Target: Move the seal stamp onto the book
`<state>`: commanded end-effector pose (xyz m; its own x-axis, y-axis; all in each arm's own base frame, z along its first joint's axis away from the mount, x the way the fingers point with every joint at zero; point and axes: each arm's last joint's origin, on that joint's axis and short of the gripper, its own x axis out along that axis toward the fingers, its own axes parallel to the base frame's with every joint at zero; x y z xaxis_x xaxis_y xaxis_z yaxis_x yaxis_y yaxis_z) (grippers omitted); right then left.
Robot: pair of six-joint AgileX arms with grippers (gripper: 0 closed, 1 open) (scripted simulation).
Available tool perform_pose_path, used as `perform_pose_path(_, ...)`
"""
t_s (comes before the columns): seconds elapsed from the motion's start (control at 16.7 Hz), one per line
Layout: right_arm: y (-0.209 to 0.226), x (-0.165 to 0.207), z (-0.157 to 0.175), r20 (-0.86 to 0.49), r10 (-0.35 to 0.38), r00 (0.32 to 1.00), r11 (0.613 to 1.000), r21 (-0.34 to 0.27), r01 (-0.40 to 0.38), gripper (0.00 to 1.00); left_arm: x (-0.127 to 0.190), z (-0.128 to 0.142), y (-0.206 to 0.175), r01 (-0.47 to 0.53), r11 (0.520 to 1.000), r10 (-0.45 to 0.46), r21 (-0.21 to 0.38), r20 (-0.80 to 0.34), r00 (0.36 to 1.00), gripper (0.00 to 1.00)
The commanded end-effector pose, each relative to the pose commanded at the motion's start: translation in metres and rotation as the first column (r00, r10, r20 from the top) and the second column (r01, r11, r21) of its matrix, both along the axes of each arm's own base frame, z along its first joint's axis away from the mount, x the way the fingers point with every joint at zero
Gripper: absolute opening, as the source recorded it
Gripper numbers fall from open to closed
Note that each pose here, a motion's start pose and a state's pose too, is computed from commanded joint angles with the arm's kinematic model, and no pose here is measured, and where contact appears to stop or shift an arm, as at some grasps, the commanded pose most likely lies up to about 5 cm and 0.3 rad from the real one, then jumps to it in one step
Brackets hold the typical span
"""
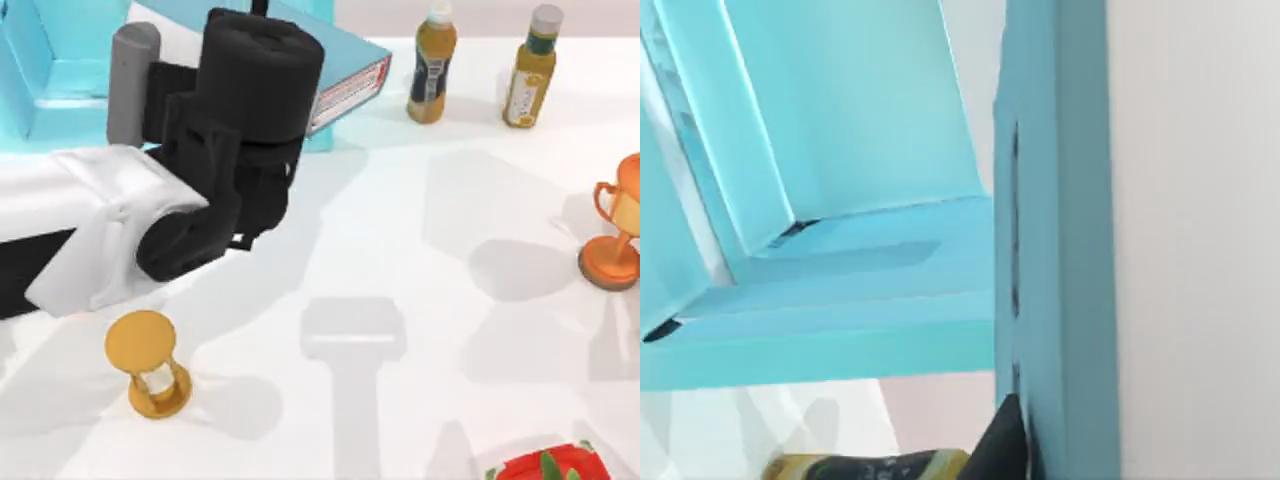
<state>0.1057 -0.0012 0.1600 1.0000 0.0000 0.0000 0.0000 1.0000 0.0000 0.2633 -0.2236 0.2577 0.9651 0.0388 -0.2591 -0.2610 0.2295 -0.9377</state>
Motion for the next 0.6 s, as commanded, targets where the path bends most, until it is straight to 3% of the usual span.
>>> perform_pose_path(0.18, 0.000, 0.000, 0.000, 0.000, 0.000, 1.000, 1.000, 0.000, 0.000, 1.00, -0.005, -0.019, -0.040, -0.086, 0.983, 0.082, -0.165, -0.032, 0.996, 0.00)
perform_pose_path(0.3, 0.000, 0.000, 0.000, 0.000, 0.000, 1.000, 1.000, 0.000, 0.000, 1.00, -0.011, -0.034, -0.066, -0.136, 0.963, 0.130, -0.234, -0.044, 0.991, 0.00)
perform_pose_path(0.42, 0.000, 0.000, 0.000, 0.000, 0.000, 1.000, 1.000, 0.000, 0.000, 1.00, -0.018, -0.049, -0.091, -0.177, 0.945, 0.171, -0.276, -0.046, 0.984, 0.00)
perform_pose_path(0.6, 0.000, 0.000, 0.000, 0.000, 0.000, 1.000, 1.000, 0.000, 0.000, 1.00, -0.029, -0.073, -0.122, -0.217, 0.932, 0.216, -0.291, -0.035, 0.976, 0.00)
